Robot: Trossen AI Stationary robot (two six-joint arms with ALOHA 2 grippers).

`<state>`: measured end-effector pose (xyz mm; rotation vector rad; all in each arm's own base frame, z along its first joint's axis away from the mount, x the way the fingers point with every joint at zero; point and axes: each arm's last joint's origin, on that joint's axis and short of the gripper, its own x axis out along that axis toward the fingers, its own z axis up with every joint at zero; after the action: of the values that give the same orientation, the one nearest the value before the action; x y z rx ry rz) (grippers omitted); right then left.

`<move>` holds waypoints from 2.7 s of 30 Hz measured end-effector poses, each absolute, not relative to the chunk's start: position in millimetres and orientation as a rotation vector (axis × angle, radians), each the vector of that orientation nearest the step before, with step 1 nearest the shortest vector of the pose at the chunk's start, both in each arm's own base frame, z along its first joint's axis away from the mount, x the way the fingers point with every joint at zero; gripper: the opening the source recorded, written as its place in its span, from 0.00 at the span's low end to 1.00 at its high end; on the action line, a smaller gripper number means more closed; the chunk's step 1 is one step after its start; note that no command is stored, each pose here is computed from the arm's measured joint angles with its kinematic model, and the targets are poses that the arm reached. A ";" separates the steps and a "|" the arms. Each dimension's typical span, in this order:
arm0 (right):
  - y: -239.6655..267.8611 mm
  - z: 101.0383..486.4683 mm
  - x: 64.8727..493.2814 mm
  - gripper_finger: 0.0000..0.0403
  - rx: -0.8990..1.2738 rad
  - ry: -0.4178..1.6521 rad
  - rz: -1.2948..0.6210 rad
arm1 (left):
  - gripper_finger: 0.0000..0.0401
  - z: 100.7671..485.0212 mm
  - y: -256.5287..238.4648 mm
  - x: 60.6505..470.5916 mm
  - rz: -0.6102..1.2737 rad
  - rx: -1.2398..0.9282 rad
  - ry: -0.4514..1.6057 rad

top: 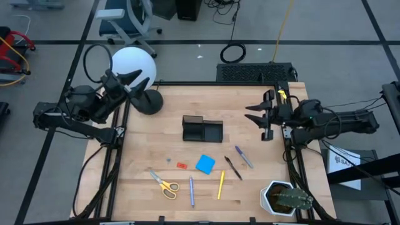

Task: Pick and place office supplies into organizer
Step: Put the gray pen into the desk organizer

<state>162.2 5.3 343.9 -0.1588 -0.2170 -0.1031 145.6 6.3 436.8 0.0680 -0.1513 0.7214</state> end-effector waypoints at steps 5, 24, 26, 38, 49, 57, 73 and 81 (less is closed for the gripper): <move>12.9 351.0 167.9 0.27 -0.166 -0.141 -0.208 | 0.50 436.4 6.1 146.4 0.718 0.068 -0.150; 26.5 346.9 188.1 0.27 -0.199 0.086 -0.628 | 0.50 436.6 6.1 146.3 0.716 0.066 -0.152; 28.6 345.5 187.0 0.27 -0.189 0.095 -0.647 | 0.50 436.6 6.1 146.3 0.716 0.066 -0.152; 44.5 335.6 181.3 0.27 -0.191 0.162 -0.718 | 0.50 436.6 6.1 146.3 0.715 0.066 -0.152; 44.5 368.3 210.2 0.27 -0.032 0.494 -0.658 | 0.50 436.6 6.1 146.3 0.715 0.066 -0.152; 37.2 364.0 224.7 0.27 0.127 0.980 -0.688 | 0.50 436.6 6.0 146.3 0.715 0.066 -0.152; 33.4 355.4 249.1 0.27 0.409 1.262 -0.615 | 0.50 436.6 6.0 146.3 0.714 0.066 -0.152; 45.0 342.8 259.6 0.27 0.412 1.293 -0.636 | 0.50 436.6 6.0 146.3 0.715 0.066 -0.152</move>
<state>259.6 45.0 342.8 0.4120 1.2932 -0.6364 146.3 6.0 436.6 0.0663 -0.1522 0.7145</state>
